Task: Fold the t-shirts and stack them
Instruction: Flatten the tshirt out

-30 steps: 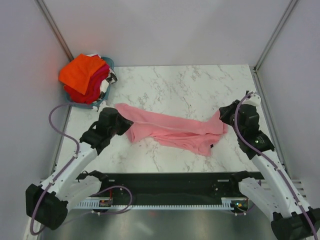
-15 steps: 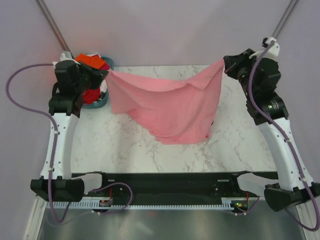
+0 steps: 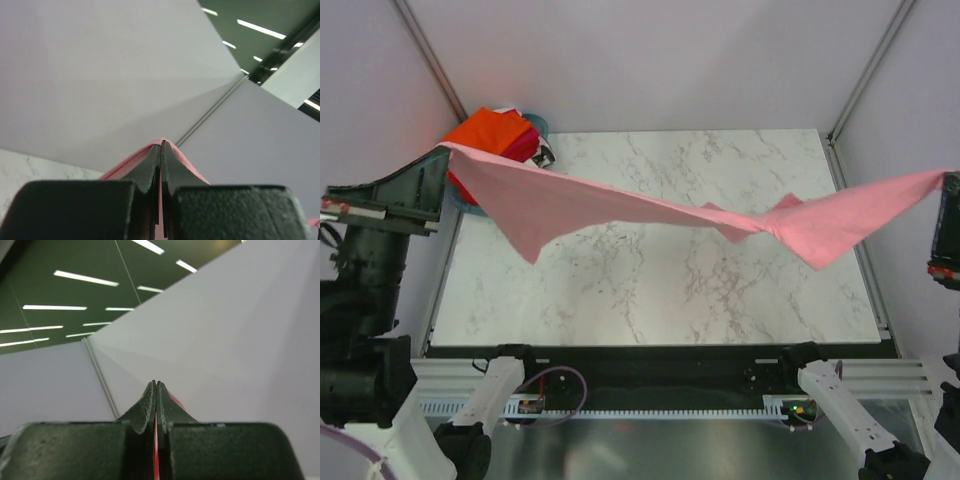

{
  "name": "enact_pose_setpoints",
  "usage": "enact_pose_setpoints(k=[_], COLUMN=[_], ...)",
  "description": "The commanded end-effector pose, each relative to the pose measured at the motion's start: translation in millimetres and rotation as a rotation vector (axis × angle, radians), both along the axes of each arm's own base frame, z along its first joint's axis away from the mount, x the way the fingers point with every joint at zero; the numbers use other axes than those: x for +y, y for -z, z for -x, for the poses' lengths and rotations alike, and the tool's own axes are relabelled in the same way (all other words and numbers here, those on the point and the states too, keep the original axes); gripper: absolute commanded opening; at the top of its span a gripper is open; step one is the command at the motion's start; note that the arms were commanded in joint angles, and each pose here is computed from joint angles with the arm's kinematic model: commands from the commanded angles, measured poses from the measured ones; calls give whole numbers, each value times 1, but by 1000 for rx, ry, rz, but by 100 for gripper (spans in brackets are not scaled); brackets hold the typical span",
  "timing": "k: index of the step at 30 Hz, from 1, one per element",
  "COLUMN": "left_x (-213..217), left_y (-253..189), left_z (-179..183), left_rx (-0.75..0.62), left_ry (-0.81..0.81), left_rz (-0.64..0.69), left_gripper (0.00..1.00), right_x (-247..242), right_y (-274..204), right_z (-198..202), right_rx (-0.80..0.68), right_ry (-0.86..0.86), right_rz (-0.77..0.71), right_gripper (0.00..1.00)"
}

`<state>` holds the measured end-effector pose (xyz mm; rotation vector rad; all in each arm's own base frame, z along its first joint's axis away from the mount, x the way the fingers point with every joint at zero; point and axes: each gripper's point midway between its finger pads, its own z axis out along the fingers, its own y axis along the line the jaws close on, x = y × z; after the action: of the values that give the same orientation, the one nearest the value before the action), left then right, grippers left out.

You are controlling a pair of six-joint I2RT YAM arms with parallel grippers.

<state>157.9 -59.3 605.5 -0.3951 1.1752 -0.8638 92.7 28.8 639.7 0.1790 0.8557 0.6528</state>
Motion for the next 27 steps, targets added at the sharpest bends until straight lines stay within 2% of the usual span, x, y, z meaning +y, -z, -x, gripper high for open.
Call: enact_pose_setpoints(k=[1, 3, 6, 9, 10, 16, 19, 21, 22, 23, 24, 25, 27], left_x=[7, 8, 5, 1, -1, 1, 4, 1, -1, -6, -8, -10, -13], left_y=[-16, -10, 17, 77, 114, 243, 266, 261, 241, 231, 235, 197, 186], left_z=[6, -3, -28, -72, -96, -161, -205, -224, -236, -244, -264, -270, -289], left_rx=[-12, 28, 122, 294, 377, 594, 634, 624, 586, 570, 591, 518, 508], left_ry=[-44, -48, -30, -3, 4, -16, -36, -16, -2, 27, 37, 57, 75], left_rz=[-7, 8, 16, 27, 28, 115, 166, 198, 210, 215, 219, 214, 210], left_gripper=[2, 2, 2, 2, 2, 2, 2, 2, 2, 2, 2, 2, 2], right_x=[1, -1, -4, -4, 2, 23, 33, 42, 39, 44, 48, 41, 41], right_y=[-19, -27, -16, 23, 51, 168, 177, 179, 167, 128, 127, 90, 76], right_z=[9, 15, -12, -65, -96, -219, -263, -297, -306, -305, -322, -318, -333], right_rx=[-51, -63, 15, 174, 263, 598, 639, 666, 651, 577, 589, 516, 496], right_ry=[11, 15, 47, 98, 104, 155, 154, 139, 138, 92, 72, 67, 32], right_rz=[38, 33, 9, -6, 0, 24, 28, 44, 39, 35, 28, 10, 15], right_gripper=[0, 0, 0, 0, 0, 0, 0, 0, 0, 0, 0, 0, 0])
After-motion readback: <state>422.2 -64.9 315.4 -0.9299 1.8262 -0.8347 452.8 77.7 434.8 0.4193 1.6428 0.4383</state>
